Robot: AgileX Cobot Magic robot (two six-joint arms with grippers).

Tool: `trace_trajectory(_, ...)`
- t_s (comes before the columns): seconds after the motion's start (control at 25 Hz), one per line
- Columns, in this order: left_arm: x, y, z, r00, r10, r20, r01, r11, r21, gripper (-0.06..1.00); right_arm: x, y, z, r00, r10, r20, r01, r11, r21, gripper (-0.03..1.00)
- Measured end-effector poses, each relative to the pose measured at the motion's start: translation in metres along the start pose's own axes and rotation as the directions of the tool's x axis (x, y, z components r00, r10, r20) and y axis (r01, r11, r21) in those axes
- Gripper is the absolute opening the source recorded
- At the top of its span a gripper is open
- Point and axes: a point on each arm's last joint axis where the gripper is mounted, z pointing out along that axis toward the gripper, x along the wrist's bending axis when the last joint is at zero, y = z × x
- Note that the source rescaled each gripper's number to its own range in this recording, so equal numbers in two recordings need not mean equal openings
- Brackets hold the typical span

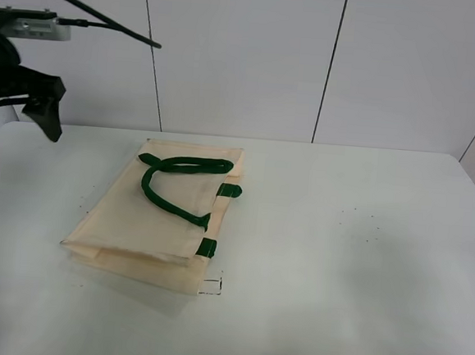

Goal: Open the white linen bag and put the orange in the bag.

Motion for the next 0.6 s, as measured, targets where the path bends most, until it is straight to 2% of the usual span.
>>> trace_trajectory(0.32,0.013,-0.133,-0.01,1.0,0.02,0.002,-0.019,1.0,-0.023,1.0,0.0,0.0,0.0,1.0,0.0,0.0,0.0,1.0,0.0,1.0)
trace_trajectory(0.4,0.015,-0.162,-0.002,0.999,0.037,0.004,-0.037,0.998,-0.056,1.0,0.0,0.0,0.0,1.0,0.0,0.0,0.0,1.0,0.0,1.0)
trace_trajectory(0.6,0.019,-0.217,0.009,0.999,0.046,0.013,-0.042,0.973,-0.226,1.0,0.0,0.0,0.0,1.0,0.0,0.0,0.0,1.0,0.0,1.0)
